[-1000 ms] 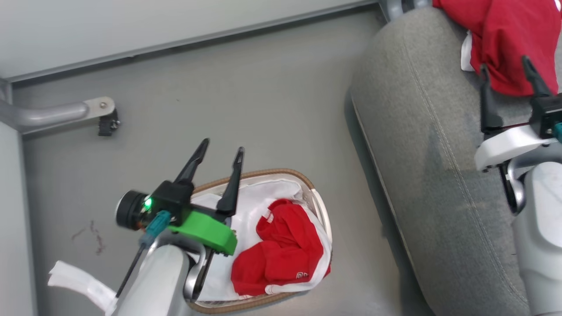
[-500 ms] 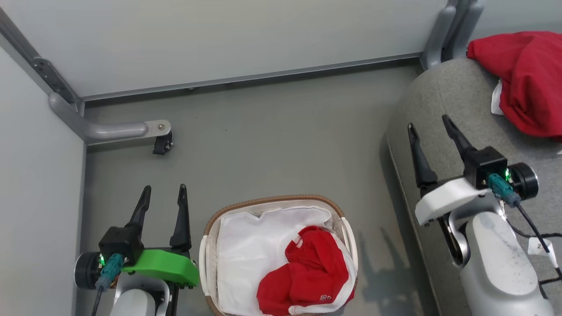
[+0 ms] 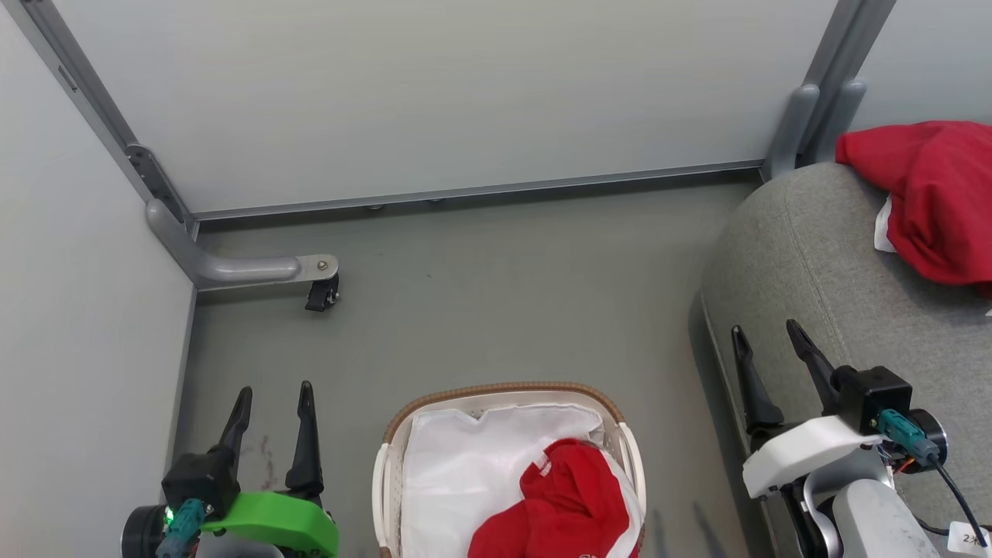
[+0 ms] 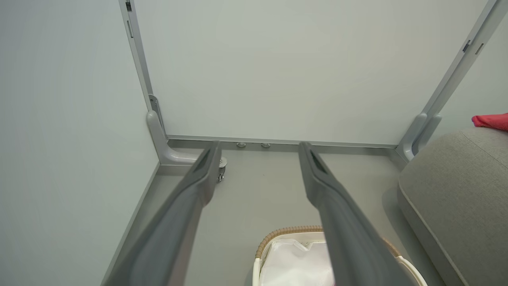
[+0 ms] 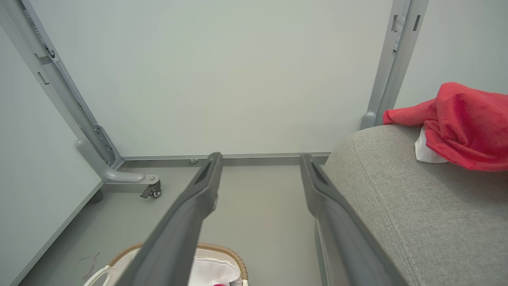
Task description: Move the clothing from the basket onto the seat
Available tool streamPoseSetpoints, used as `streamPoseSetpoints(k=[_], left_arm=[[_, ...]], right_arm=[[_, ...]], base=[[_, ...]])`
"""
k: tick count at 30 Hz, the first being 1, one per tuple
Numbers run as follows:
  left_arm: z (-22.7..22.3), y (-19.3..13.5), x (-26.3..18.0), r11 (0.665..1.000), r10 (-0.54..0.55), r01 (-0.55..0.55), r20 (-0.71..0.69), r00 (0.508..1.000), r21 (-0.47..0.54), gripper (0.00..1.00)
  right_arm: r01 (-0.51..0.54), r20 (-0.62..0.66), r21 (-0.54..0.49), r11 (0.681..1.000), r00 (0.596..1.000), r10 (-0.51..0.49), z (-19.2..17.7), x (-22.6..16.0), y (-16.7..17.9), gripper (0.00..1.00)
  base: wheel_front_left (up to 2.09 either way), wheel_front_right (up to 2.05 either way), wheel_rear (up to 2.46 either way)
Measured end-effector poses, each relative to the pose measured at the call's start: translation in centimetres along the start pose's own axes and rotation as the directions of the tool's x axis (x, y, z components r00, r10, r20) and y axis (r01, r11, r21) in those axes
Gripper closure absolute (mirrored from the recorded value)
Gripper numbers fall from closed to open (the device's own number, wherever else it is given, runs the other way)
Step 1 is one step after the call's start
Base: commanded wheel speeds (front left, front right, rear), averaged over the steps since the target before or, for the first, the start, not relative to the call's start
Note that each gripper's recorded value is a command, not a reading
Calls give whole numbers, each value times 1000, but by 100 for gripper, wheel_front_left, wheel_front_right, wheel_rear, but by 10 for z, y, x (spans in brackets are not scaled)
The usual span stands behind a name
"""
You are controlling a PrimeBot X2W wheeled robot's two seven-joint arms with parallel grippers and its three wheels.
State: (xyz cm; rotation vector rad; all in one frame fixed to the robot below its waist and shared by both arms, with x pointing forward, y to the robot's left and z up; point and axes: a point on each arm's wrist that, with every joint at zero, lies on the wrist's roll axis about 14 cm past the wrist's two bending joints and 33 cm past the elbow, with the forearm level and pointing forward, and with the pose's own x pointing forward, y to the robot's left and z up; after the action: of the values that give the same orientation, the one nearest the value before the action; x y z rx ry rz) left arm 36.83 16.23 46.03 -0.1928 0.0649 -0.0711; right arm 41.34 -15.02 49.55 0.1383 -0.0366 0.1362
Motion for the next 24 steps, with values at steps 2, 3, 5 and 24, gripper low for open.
streamPoseSetpoints(k=[2,3,5,24], left_arm=[[-1,-1,-1,1000,-1,1,-4,1000,-6,0],[-3,-1,-2,1000,-1,1,-7,1000,-9,0],[-4,-2,-2,1000,-5,5,-10,1000,-11,0],[-8,-7,-1,1000,-18,18,-25,1000,-14,0]], right_arm=[[2,-1,0,1000,1000,-2,0,-3,0,0],[5,0,0,1000,1000,-5,0,-4,-1,0],[12,6,-1,1000,1000,-12,2,-5,-4,0],[18,-1,1,1000,1000,-18,-1,-7,-5,0]], base=[[0,0,0],[0,0,0],[0,0,0],[0,0,0]])
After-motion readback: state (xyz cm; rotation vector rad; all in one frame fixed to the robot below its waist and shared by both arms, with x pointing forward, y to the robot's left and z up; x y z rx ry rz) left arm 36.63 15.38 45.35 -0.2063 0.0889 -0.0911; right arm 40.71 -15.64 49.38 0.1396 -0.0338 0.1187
